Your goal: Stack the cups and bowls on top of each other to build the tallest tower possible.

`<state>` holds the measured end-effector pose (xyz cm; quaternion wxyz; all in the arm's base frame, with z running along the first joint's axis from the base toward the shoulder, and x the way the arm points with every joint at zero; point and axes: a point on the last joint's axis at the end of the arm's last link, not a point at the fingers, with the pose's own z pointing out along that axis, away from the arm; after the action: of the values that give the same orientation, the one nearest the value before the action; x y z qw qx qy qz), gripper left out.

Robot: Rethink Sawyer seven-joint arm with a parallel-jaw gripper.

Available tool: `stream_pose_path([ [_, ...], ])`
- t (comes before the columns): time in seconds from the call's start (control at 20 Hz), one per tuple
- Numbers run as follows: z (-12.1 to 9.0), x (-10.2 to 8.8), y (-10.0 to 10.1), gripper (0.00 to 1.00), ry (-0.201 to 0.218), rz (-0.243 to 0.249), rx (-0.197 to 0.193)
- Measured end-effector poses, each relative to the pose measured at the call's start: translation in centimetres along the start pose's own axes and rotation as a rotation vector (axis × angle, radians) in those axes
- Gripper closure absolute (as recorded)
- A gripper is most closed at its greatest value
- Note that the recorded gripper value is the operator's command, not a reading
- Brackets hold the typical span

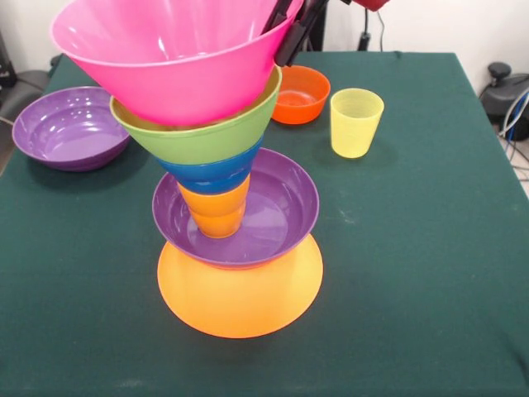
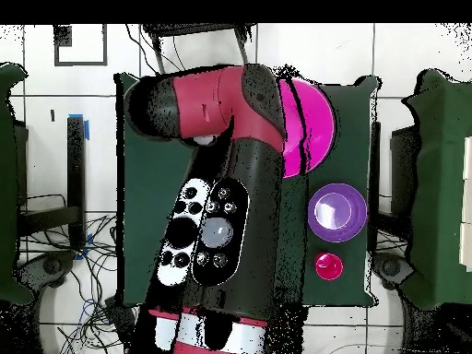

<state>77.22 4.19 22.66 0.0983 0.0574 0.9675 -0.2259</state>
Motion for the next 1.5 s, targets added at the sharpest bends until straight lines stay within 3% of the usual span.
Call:
stream_pose_path([
  [0.55,0.1,-0.4,0.5,1.00,-0.054,-0.007,-0.013],
  [1.5,1.3,1.3,1.3,1.00,-0.038,-0.023,-0.019],
])
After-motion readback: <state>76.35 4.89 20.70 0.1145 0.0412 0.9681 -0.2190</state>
